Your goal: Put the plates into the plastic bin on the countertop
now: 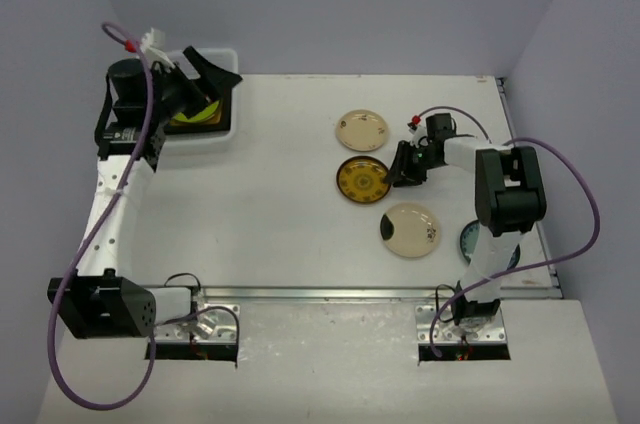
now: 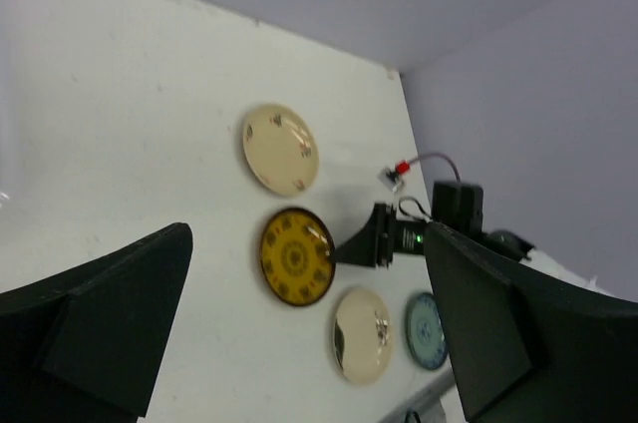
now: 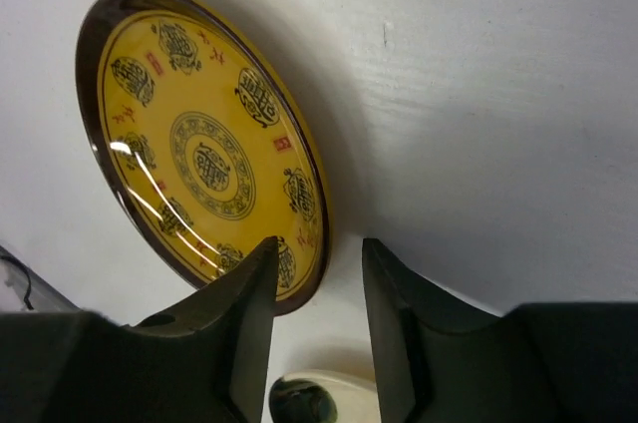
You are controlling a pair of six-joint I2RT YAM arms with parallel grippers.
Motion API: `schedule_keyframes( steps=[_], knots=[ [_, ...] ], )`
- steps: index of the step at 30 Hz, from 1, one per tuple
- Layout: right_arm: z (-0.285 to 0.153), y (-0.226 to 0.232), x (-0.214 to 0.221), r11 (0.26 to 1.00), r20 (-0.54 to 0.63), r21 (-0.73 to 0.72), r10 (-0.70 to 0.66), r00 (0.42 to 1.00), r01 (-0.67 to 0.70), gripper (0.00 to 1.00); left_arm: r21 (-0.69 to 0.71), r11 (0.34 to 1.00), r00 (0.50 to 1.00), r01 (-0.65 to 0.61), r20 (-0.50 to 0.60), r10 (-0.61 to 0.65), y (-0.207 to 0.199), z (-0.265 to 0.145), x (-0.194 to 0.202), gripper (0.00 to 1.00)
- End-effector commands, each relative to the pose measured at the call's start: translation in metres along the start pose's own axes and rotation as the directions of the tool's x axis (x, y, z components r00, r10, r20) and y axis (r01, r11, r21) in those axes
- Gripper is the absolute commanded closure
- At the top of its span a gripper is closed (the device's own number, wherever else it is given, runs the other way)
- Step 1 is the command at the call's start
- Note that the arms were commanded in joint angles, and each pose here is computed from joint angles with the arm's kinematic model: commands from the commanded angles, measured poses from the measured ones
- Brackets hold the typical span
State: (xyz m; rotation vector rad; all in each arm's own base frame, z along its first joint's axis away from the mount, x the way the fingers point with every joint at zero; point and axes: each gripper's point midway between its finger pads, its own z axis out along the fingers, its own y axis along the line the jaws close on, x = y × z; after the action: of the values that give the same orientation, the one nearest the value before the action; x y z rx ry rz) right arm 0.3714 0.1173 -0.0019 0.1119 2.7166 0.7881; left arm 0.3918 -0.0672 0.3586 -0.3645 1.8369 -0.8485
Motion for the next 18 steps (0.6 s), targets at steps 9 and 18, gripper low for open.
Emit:
schedule_keyframes(
  steps=[9,18],
  knots=[
    [-0.001,0.03,-0.004,0.979,0.095,-0.18,0.118,0.988,-0.099,1.0,0.163,0.985,0.892,0.053,-0.452,0.027,0.026,0.023,0.24,0.0],
    [-0.041,0.098,0.02,0.916,0.097,-0.401,0.04,0.994,0.002,1.0,0.31,0.941,0.849,0.132,-0.526,0.054,0.013,0.047,0.289,0.0]
  ],
)
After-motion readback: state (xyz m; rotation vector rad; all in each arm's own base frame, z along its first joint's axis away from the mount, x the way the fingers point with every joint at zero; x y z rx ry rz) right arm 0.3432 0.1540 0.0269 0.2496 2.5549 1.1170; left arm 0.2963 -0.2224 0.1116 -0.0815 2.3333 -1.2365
